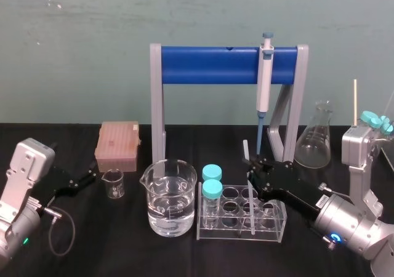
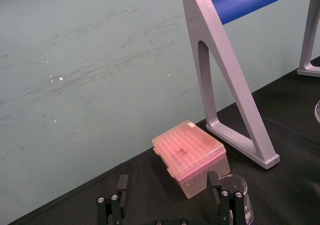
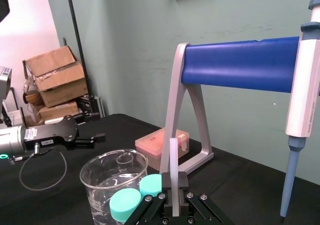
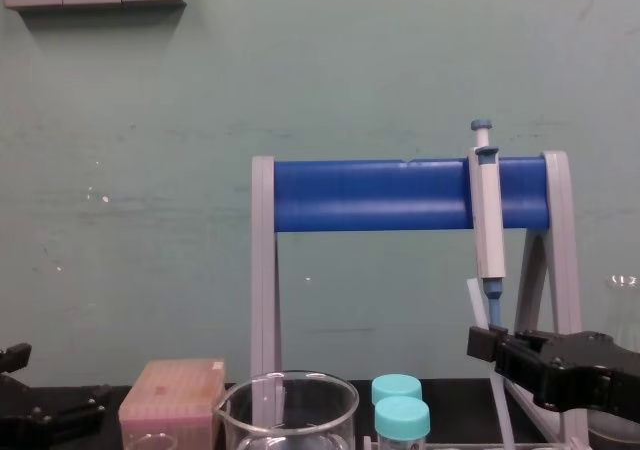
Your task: Pick up the stirring rod with one hand, then place it down.
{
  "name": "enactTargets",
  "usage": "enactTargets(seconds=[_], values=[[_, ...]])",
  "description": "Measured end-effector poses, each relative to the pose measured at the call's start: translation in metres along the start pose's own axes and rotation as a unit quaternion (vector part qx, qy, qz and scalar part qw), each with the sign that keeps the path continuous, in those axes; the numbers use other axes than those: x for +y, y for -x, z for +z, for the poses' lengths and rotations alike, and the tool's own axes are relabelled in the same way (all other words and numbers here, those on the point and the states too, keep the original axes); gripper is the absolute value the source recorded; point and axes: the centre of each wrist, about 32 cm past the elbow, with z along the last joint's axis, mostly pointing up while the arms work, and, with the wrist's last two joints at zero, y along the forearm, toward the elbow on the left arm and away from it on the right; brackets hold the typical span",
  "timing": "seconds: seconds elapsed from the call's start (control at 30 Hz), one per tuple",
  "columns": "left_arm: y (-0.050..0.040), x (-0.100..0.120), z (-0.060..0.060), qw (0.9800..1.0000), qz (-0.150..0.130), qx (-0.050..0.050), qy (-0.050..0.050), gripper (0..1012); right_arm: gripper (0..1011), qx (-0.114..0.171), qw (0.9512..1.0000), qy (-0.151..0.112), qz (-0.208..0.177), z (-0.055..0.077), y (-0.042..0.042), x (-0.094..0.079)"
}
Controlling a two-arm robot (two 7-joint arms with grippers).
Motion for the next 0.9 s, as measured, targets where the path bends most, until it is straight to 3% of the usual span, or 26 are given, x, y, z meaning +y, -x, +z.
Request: enactTargets(seconds=[0.4, 0.9], values=[[0.0000, 0.0000, 0.0000, 1.0000, 0.000, 0.000, 0.000, 1000, 90, 0.000, 1.0000, 0.000, 0.000, 0.0002, 0.0000, -0.0001], [0.0000, 0.0000, 0.0000, 1.0000, 0.000, 0.000, 0.000, 1000, 530, 0.000, 1.0000, -0.001, 0.001, 0.0004, -0.0002, 0.0001]])
